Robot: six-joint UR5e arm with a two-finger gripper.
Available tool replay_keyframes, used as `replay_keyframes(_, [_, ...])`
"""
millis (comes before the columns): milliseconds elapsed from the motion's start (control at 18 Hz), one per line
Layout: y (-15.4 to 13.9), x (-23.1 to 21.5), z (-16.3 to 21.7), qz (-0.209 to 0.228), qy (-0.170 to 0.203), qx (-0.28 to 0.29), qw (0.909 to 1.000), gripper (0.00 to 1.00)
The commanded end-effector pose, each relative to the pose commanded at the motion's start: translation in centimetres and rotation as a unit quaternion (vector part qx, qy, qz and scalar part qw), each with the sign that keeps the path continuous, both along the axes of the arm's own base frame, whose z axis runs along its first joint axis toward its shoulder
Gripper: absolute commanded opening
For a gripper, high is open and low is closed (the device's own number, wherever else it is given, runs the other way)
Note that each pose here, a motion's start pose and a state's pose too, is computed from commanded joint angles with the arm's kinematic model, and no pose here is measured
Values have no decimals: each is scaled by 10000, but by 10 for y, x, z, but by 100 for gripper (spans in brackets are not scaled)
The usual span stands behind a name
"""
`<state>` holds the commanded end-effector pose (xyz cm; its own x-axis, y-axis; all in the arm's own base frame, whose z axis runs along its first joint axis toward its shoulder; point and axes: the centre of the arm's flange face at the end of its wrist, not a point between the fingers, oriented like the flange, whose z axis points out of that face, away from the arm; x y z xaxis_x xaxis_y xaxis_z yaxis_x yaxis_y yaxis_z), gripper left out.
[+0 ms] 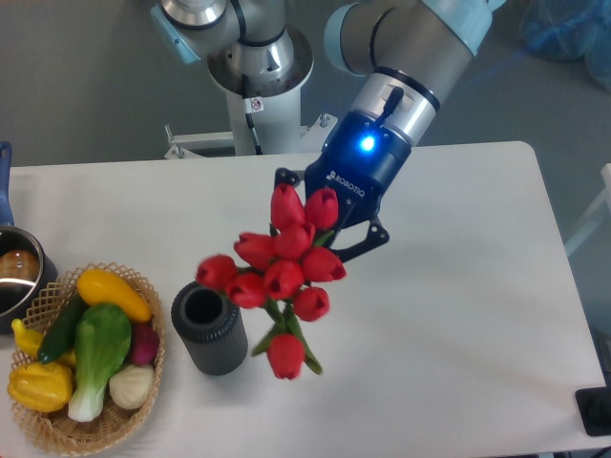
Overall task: Insert the flowers into the vase
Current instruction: 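Lower the tulip stems into the vase opening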
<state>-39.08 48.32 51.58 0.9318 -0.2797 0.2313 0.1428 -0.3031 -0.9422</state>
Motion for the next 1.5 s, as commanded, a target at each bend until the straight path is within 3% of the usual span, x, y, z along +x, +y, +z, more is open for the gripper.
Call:
replay_keyframes(167, [2,9,-4,-229,-250,209,9992,10])
replay_keyframes(556, [2,20,-30,-508,-714,431,9952,11])
replay_keyframes(1500, [22,15,-80,-601,-647,231,9958,11])
